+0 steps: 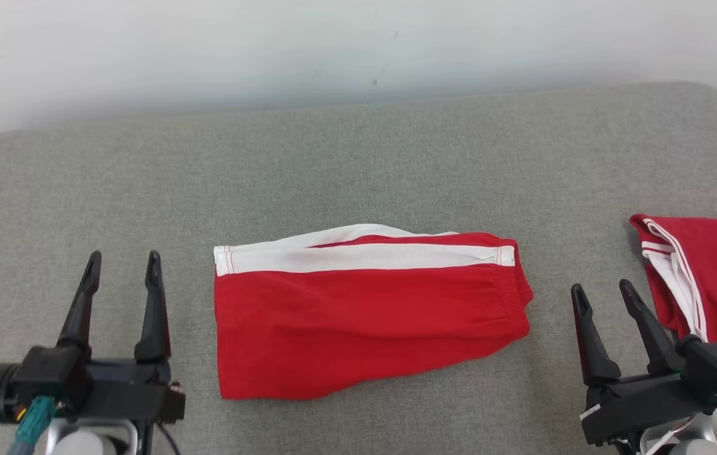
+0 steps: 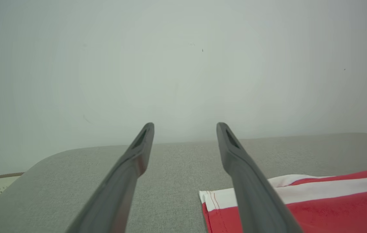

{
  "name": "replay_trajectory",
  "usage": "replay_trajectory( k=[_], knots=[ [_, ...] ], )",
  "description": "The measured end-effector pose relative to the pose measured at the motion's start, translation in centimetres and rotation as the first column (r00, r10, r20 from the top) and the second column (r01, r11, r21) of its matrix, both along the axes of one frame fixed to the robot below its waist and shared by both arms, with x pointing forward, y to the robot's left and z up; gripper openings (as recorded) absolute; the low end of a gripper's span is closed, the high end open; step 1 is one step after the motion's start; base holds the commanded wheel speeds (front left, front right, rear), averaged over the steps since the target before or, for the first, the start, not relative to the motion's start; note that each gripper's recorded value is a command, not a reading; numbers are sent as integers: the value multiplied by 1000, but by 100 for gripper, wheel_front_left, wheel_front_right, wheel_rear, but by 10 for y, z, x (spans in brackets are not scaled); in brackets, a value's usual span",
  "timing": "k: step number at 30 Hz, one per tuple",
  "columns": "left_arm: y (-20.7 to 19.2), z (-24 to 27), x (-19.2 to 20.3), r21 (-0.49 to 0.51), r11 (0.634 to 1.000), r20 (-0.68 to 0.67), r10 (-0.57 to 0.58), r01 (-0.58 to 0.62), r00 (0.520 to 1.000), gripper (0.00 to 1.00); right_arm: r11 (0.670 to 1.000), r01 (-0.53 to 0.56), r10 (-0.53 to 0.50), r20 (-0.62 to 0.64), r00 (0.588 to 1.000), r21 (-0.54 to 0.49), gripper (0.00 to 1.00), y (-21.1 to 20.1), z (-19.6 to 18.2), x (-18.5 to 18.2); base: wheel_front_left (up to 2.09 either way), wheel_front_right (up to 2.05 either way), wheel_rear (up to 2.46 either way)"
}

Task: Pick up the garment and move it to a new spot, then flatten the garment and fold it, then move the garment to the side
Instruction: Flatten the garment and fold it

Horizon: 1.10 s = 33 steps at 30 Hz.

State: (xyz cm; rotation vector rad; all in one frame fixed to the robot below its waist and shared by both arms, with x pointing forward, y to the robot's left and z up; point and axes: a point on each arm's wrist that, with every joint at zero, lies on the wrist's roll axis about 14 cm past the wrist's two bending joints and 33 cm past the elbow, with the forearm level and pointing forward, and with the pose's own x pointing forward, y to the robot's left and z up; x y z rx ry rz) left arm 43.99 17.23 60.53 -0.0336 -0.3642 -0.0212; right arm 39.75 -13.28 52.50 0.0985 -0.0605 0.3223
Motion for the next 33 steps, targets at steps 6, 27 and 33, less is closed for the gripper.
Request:
replay_trajectory(
  k=[6,27,33],
  knots=[
    [13,-6,-20,48,998,-13,45,-45,999,100,1000,-4,4,28,1000,-20,100,2,10,-6,0,0,0],
    [17,-15,-58,65,995,-76,78,-73,994,100,999,23,-23,17,1000,-35,100,-3,15,-36,0,0,0],
    [19,-16,-59,58,995,-80,84,-79,993,100,999,22,-21,12,1000,-34,100,-2,13,-35,0,0,0]
  ],
)
